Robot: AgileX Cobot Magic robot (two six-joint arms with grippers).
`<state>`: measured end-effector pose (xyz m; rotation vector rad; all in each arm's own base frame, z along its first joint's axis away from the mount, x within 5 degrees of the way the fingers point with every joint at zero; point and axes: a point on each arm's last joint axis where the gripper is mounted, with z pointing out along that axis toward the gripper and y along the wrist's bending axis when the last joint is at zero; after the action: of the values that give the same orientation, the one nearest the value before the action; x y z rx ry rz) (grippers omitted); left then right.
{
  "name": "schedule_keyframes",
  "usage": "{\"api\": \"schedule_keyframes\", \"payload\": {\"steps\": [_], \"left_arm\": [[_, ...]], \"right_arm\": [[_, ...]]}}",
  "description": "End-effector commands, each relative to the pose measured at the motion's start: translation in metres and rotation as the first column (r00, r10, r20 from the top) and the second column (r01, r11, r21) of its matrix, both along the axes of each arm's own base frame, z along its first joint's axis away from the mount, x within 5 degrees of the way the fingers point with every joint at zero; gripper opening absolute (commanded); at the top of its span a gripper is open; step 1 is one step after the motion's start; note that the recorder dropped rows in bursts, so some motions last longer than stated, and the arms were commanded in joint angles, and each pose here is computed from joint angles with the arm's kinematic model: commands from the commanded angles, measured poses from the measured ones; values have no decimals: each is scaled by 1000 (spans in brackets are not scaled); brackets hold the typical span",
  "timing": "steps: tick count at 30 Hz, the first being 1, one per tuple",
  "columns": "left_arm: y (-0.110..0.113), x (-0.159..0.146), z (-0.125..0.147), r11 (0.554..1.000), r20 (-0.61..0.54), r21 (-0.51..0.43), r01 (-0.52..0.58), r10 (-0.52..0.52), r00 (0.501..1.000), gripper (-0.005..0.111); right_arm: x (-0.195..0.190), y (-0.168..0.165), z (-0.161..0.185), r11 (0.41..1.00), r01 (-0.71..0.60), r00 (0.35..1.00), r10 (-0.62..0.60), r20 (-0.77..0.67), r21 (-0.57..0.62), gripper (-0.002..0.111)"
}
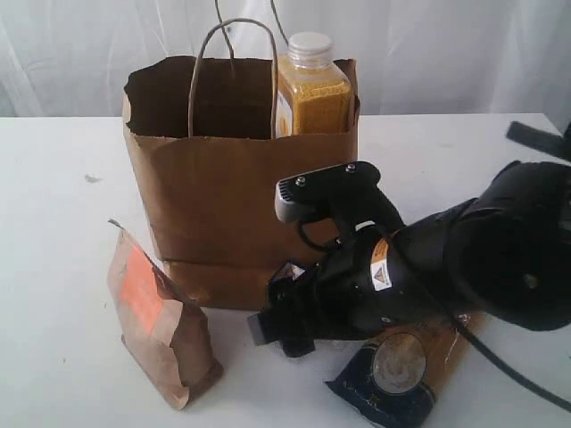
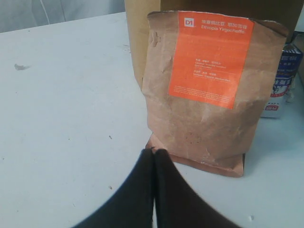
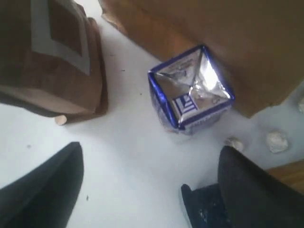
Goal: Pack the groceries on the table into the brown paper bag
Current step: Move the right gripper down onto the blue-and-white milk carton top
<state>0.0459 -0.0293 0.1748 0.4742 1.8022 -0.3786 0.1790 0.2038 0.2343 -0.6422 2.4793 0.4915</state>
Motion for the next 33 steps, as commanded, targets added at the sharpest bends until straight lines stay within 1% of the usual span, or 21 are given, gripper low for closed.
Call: {"api": "schedule_keyframes", "payload": {"steps": [1,10,19,22,30,33], "left_arm": [[0,0,-1,1000,2,-2,-2,2,1000,0],[0,0,-1,1000,2,-2,-2,2,1000,0],[0,0,-1,1000,2,-2,-2,2,1000,0],[0,0,-1,1000,2,-2,-2,2,1000,0],[0,0,-1,1000,2,-2,-2,2,1000,0],[0,0,-1,1000,2,-2,-2,2,1000,0]], "right_arm": [[7,7,-13,1000,25,1000,-25,-10,7,72],[16,15,-33,1000,27,1000,-27,-7,-3,72],[22,15,-40,998,62,998,-62,18,-33,72],[23,16,-40,998,57,998,-56,35,-34,72],[27,23,-42,987,137,991,-137,3,82,72],[29,25,-45,986,146,989,-146,-8,80,72]]}}
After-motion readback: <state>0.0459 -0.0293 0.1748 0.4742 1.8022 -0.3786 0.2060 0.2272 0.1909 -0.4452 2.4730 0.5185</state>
